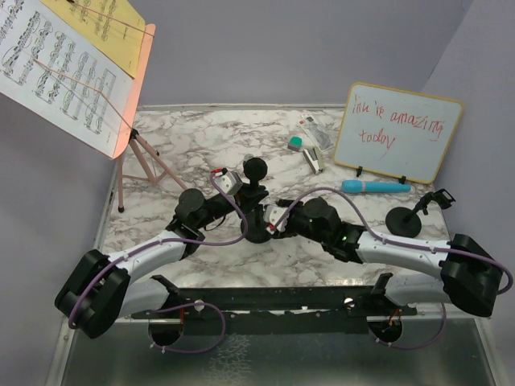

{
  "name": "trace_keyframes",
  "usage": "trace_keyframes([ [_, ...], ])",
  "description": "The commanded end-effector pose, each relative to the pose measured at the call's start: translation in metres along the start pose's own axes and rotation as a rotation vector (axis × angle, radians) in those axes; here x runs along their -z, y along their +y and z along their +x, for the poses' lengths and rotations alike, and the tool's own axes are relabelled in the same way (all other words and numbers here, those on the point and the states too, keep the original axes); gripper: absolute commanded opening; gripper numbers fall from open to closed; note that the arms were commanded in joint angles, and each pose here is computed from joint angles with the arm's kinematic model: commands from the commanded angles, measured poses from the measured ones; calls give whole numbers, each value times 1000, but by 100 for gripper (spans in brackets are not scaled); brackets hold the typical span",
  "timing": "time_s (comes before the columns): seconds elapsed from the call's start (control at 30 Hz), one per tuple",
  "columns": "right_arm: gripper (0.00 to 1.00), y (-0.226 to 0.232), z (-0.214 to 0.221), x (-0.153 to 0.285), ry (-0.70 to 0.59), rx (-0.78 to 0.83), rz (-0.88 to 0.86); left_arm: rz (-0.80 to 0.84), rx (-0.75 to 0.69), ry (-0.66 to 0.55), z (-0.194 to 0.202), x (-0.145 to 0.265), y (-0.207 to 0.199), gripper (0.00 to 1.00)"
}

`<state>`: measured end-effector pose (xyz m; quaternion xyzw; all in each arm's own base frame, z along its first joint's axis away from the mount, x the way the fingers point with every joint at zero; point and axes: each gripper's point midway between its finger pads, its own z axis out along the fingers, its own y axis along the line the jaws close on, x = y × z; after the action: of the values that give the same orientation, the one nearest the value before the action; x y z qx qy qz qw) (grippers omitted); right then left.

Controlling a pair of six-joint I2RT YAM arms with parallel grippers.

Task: Pack up the instrument practice props
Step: Unscrew the knob on the microphone stand.

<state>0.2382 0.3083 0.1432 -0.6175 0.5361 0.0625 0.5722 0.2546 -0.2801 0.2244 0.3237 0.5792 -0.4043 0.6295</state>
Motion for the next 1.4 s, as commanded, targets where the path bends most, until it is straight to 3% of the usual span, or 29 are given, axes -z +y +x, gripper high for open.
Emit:
trace_keyframes([
  [0.0,63,19,-9,12,-68,-385,-136,59,-6,-20,-4,-2,-10,0],
  [0.2,74,-4,-16,19,-120,-749,-112,72,-3,-17,-3,-2,-12,0],
  [0.33,73,-18,-16,22,-164,-1044,-142,80,-4,-16,-3,-2,-13,0],
  [0.63,70,-24,-22,8,-172,-1507,-257,97,-5,-14,-3,-2,-16,0],
  [0.93,62,-19,-22,-3,-165,-1687,-351,95,-6,-16,-4,-2,-16,0],
  [1.37,47,-15,-23,-3,-224,-1776,-442,101,-4,-18,-5,-2,-17,0],
])
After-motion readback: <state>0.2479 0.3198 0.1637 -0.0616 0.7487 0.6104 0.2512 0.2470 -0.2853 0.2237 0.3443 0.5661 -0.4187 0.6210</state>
